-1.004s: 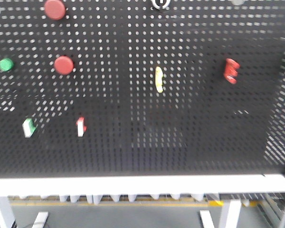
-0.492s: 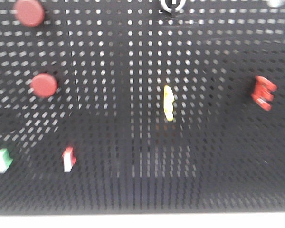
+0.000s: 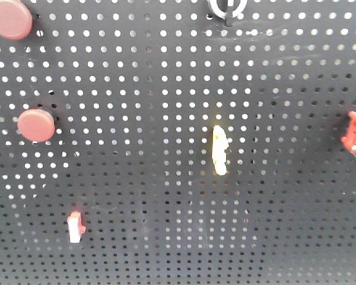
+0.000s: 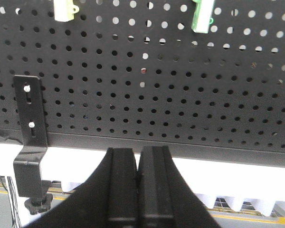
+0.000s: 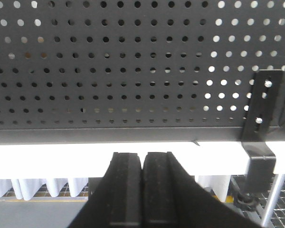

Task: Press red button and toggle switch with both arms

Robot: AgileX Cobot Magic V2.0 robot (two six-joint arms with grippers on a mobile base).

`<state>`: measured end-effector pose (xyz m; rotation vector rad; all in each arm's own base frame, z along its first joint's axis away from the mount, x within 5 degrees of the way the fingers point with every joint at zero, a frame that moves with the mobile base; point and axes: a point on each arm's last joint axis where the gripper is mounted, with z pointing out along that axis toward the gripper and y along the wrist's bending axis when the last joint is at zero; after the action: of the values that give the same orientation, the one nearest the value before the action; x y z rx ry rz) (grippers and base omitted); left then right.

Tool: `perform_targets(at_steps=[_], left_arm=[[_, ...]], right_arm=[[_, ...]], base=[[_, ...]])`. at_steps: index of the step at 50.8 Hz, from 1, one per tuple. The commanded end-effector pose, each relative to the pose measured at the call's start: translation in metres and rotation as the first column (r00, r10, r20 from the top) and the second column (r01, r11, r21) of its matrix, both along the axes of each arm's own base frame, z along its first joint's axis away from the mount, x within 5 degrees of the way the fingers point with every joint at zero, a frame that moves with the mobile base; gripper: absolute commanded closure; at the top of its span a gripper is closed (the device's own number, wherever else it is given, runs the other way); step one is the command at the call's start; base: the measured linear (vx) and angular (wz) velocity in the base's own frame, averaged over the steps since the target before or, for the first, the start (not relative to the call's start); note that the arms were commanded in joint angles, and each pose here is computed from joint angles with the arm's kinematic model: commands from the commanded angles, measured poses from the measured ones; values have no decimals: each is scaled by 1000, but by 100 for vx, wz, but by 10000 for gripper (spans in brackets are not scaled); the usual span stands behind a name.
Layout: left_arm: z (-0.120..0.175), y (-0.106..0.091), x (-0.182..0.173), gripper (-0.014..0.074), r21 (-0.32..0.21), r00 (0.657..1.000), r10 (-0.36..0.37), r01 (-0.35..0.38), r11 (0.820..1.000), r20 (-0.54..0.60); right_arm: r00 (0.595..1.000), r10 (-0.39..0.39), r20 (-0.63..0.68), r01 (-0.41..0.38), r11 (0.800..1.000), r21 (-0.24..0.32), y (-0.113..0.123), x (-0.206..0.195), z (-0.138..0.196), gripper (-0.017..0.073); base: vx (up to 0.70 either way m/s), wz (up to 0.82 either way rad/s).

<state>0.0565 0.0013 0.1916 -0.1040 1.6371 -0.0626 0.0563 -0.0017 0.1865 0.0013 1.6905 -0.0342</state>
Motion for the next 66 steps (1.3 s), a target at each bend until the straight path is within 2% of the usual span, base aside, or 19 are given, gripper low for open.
perform_targets(at_steps=[1,27,30,35,44,51,55,60,62,66], left_arm=[[-3,0,0,592,-6,998,0,0,1000,65],[-3,0,0,592,-6,998,0,0,1000,65],[0,0,0,592,0,996,0,0,1000,91],[4,0,0,592,-5,991,0,1,1000,137],[12,0,-1,592,-3,974,0,1,1000,225],[17,0,-2,592,4,961,-2,1,1000,276],[29,0,-4,592,-4,933,-1,3,1000,359],[64,-1,-14,592,0,878,-8,8,1000,478],[81,-1,-19,592,11,860,-10,5,1000,510],[119,-2,-31,592,70,838,-23,-18,997,546]], right_arm=[[996,4,87,-3,1000,-12,0,0,5,559],[996,4,88,-2,1000,-26,0,0,5,559],[996,3,91,-3,1000,-3,0,0,5,559],[993,6,119,-4,1000,-18,0,0,8,559],[965,17,261,-12,1000,-22,1,-1,21,559],[908,30,418,-20,999,-28,3,-5,36,559],[865,33,501,-27,999,-20,3,-9,51,559],[824,29,565,-32,999,-5,3,-19,86,559],[821,28,571,-27,1000,-10,3,-24,101,559],[829,21,558,-13,1000,-18,2,-33,132,559]], base=[[3,1],[0,0],[0,0],[0,0],[0,0],[0,0],[0,0],[0,0],[0,0],[0,0]])
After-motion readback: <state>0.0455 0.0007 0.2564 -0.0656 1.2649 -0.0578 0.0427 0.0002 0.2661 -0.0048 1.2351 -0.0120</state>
